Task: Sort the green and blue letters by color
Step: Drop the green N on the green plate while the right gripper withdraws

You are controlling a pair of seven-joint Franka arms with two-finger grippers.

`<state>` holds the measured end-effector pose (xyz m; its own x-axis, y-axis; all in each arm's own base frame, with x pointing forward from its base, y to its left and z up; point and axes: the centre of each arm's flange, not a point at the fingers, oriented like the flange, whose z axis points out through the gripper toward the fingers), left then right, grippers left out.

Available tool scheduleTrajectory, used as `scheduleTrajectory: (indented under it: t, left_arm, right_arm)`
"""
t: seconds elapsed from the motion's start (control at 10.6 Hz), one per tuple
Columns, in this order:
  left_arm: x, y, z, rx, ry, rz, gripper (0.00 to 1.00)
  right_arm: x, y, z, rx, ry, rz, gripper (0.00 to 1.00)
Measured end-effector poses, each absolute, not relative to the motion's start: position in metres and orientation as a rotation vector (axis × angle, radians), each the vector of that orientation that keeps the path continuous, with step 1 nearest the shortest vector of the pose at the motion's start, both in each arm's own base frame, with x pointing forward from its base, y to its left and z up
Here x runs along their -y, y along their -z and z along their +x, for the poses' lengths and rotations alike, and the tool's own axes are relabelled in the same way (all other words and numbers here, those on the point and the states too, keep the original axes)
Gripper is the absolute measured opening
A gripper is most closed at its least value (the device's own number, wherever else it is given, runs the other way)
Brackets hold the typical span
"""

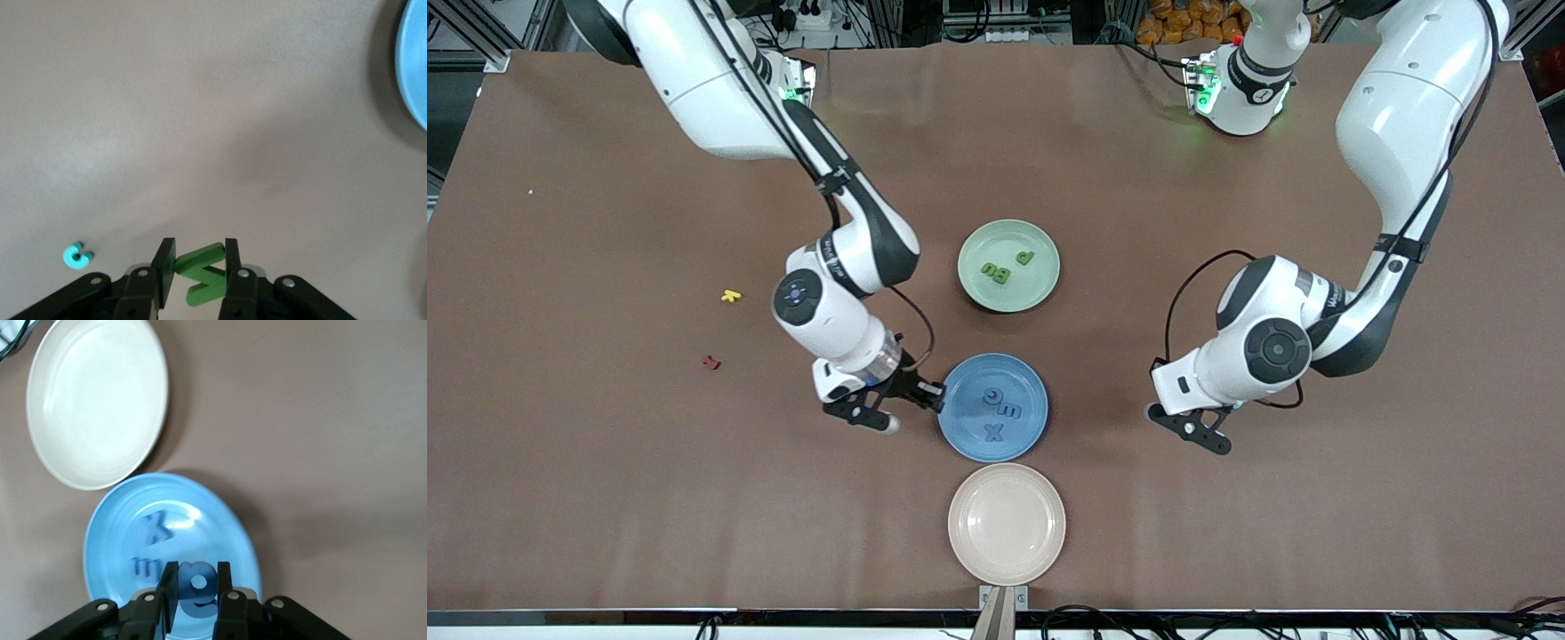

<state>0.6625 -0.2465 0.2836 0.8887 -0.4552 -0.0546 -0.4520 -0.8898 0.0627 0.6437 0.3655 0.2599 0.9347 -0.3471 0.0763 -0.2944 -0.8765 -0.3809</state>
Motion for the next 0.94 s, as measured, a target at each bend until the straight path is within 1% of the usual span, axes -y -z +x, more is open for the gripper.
scheduleTrajectory:
  t: [0.28, 0.38, 0.57, 0.66, 0.85, 0.94]
  left_arm:
    - [0.250, -0.284, 0.628, 0.571, 0.197, 3.015, 0.34]
    - [0.245, -0.282, 0.617, 0.546, 0.199, 3.010, 0.34]
    - [0.239, -0.265, 0.591, 0.488, 0.140, 2.973, 0.34]
    - [0.239, -0.254, 0.576, 0.460, 0.132, 2.953, 0.34]
    - [0.258, -0.248, 0.553, 0.372, 0.151, 2.937, 0.34]
    - [0.277, -0.255, 0.543, 0.317, 0.158, 2.932, 0.34]
  right_arm:
    - [-0.397, -0.231, 0.633, -0.438, 0.271, -2.685, 0.27]
    - [-0.402, -0.223, 0.630, -0.438, 0.267, -2.679, 0.30]
    - [-0.410, -0.222, 0.627, -0.487, 0.245, -2.655, 0.57]
    - [-0.414, -0.226, 0.627, -0.497, 0.244, -2.643, 0.69]
    - [-0.411, -0.231, 0.631, -0.510, 0.241, -2.640, 0.96]
    - [-0.405, -0.231, 0.634, -0.519, 0.210, -2.657, 1.00]
